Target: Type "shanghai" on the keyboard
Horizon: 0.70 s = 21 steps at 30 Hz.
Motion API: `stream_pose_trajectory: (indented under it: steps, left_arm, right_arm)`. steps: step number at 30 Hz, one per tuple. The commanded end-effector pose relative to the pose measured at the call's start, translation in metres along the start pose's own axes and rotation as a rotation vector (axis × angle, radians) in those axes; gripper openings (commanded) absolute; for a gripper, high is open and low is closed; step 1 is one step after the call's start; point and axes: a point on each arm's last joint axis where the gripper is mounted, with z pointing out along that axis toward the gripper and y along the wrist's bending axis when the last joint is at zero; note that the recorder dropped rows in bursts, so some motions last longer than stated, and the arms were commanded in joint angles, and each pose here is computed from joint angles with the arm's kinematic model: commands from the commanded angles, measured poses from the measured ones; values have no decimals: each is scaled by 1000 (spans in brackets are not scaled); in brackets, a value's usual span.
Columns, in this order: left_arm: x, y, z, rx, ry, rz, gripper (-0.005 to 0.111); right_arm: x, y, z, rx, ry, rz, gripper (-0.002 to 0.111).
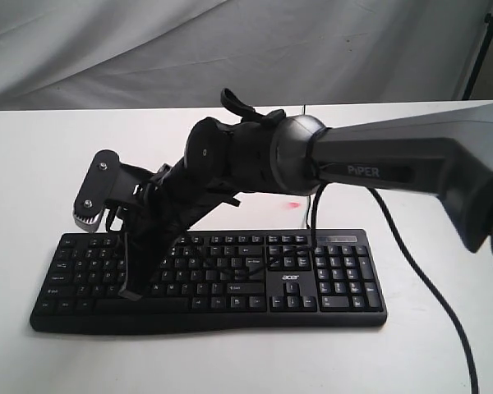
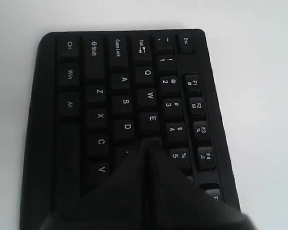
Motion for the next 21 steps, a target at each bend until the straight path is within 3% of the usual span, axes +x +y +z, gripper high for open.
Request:
stream_pose_trajectory:
  steps: [1, 21]
  left_arm:
    - [1, 0, 0, 4, -9, -1, 1]
    - [1, 0, 0, 4, -9, -1, 1]
  right_arm:
    - [-1, 0, 4, -14, 2, 11, 0]
    - [9, 1, 18, -29, 25, 23, 0]
